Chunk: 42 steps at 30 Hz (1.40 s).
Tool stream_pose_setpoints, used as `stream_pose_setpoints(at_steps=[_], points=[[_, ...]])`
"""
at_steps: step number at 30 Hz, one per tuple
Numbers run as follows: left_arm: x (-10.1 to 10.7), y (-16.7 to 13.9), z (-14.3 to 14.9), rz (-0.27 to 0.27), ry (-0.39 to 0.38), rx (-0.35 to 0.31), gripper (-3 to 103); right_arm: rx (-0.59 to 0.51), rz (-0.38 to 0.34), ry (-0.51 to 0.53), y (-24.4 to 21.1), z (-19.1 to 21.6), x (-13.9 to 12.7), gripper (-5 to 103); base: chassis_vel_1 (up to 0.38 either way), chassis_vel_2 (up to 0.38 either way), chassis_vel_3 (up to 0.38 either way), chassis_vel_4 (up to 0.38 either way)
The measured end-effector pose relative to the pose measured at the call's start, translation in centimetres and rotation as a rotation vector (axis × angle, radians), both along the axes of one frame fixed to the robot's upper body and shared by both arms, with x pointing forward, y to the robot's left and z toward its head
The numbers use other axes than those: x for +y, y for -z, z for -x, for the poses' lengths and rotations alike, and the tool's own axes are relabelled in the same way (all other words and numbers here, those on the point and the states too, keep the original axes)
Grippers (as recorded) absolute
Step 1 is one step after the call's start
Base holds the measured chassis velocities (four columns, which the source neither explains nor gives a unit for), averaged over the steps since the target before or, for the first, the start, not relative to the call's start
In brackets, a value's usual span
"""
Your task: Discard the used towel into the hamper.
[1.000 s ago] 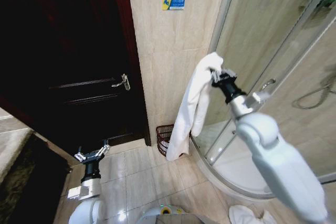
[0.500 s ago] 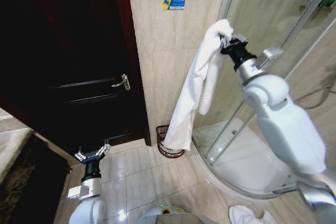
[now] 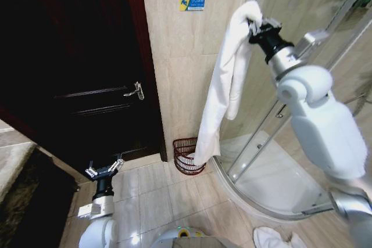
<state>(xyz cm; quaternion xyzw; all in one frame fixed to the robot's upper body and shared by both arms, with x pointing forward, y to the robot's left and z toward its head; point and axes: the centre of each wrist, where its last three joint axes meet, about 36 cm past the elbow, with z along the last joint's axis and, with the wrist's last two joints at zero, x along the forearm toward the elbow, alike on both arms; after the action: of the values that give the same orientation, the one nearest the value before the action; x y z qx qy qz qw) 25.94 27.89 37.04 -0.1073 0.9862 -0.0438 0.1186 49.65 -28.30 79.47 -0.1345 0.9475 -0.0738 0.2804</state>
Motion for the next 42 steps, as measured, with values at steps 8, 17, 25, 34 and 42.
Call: stream_pose_setpoints(at_steps=[8,17,25,34,42], points=[[0.0,0.1,0.1,-0.003,0.0,0.003,100,0.031,-0.088,0.037,-2.7,-3.9,1.9,9,0.0,0.0,0.0,0.0],[0.4,0.7,0.4,0.003,-0.013,0.001,100,0.036,-0.062,0.067,-3.9,-5.6,1.3,9,0.0,0.0,0.0,0.0],[0.3,1.1,0.6,0.012,-0.011,-0.007,100,0.116,-0.046,0.075,1.3,-6.4,0.7,9,0.0,0.0,0.0,0.0],[0.0,1.1,0.4,0.01,0.013,-0.015,100,0.065,-0.053,0.093,-0.8,-6.5,-0.2,9,0.0,0.0,0.0,0.0],[-0.2,1.5,0.6,0.009,0.017,-0.008,100,0.036,-0.037,0.115,-2.2,-5.6,-1.7,9,0.0,0.0,0.0,0.0]])
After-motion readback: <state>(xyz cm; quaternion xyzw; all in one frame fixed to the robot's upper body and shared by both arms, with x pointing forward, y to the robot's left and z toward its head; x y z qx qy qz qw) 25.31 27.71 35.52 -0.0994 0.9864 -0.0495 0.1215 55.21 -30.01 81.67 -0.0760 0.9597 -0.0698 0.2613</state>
